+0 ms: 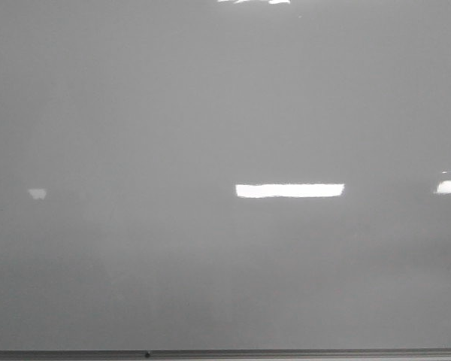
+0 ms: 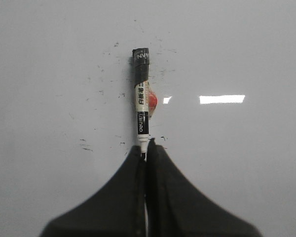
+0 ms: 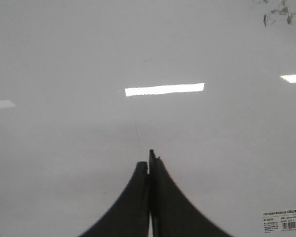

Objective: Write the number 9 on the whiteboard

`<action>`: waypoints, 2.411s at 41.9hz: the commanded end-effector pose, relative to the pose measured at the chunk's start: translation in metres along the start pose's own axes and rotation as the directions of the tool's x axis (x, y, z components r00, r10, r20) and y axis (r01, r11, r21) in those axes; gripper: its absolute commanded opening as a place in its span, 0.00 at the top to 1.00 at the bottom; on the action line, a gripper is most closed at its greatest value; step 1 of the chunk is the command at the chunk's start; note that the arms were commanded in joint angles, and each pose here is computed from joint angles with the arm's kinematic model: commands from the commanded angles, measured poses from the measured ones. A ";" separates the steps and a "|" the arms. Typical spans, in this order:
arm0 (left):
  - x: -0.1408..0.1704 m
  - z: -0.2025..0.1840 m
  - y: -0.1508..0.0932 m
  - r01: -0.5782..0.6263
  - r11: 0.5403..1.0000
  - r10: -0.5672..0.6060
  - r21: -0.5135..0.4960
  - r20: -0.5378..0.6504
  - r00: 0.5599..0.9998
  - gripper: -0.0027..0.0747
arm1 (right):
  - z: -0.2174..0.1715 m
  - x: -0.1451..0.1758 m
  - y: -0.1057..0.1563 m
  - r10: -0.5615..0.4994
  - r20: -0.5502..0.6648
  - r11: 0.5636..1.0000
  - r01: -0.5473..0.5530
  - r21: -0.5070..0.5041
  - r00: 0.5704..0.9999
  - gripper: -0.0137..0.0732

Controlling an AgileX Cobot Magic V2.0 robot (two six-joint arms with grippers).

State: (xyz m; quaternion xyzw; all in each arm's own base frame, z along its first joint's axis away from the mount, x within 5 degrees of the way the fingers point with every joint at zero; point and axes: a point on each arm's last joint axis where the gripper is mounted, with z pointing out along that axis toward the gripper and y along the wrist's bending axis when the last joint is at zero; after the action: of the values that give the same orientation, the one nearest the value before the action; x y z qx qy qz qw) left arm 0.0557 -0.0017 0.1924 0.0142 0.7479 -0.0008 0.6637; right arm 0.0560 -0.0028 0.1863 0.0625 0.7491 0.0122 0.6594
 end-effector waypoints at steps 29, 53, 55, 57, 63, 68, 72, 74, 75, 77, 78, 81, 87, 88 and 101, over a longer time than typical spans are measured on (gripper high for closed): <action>-0.016 -0.003 0.002 -0.080 0.996 0.086 -0.037 0.187 0.979 0.99 | -0.002 -0.010 0.000 -0.006 0.112 1.000 0.005 0.008 0.994 0.91; -0.117 0.006 0.003 0.074 0.997 -0.073 0.006 0.188 0.979 0.99 | -0.025 -0.139 0.015 -0.005 0.156 1.000 0.008 -0.023 0.988 0.91; -0.121 0.016 0.003 0.071 0.997 -0.070 0.003 0.149 0.986 0.99 | -0.019 -0.144 0.016 -0.004 0.138 1.000 0.007 -0.020 0.990 0.91; -0.123 0.025 0.003 0.071 0.997 -0.071 0.001 0.116 0.991 0.99 | -0.015 -0.145 0.016 -0.004 0.127 1.000 0.006 -0.019 0.992 0.91; -0.125 0.034 0.004 0.070 0.998 -0.070 -0.002 0.083 0.994 0.98 | -0.011 -0.145 0.015 -0.003 0.114 1.000 0.005 -0.017 0.993 0.91; -0.125 0.036 0.004 0.070 0.998 -0.070 -0.002 0.081 0.994 0.84 | -0.011 -0.145 0.015 -0.003 0.113 1.000 0.005 -0.017 0.994 0.91; -0.125 0.036 0.004 0.070 0.998 -0.070 -0.002 0.081 0.994 0.57 | -0.011 -0.146 0.015 -0.003 0.120 1.000 0.005 -0.017 0.993 0.87; -0.125 0.036 0.004 0.070 0.998 -0.070 -0.002 0.081 0.994 0.43 | -0.011 -0.146 0.015 -0.003 0.126 1.000 0.005 -0.017 0.992 0.80; -0.125 0.036 0.004 0.070 0.998 -0.070 -0.002 0.081 0.994 0.36 | -0.011 -0.146 0.015 -0.003 0.128 1.000 0.005 -0.017 0.992 0.75; -0.125 0.036 0.004 0.070 0.998 -0.070 -0.003 0.084 0.994 0.24 | -0.011 -0.147 0.015 -0.003 0.133 1.000 0.005 -0.017 0.991 0.64; -0.125 0.036 0.004 0.070 0.998 -0.070 -0.003 0.084 0.994 0.20 | -0.011 -0.147 0.015 -0.003 0.133 1.000 0.005 -0.017 0.991 0.55; -0.125 0.036 0.004 0.078 0.997 -0.078 -0.001 0.084 0.993 0.13 | -0.011 -0.147 0.015 -0.003 0.132 1.000 0.005 -0.017 0.991 0.38; -0.122 0.043 0.004 0.055 0.998 -0.055 -0.003 0.034 0.998 0.14 | -0.011 -0.146 0.015 -0.001 0.129 1.000 0.004 -0.017 0.992 0.15; -0.120 0.046 0.003 0.053 0.999 -0.053 -0.003 0.007 0.999 0.14 | -0.011 -0.146 0.015 -0.001 0.129 1.000 0.004 -0.017 0.992 0.14; -0.099 0.135 0.003 0.053 0.999 -0.046 0.003 -0.423 0.905 0.14 | -0.011 -0.146 0.015 -0.002 0.127 1.000 0.004 -0.017 0.992 0.14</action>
State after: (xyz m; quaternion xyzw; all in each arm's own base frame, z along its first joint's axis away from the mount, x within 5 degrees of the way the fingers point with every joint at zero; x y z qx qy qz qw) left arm 0.1753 -0.0041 0.2674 0.0061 0.8748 -0.0205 0.4839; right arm 0.0636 -0.0017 0.3163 0.0526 0.7394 0.0175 0.6710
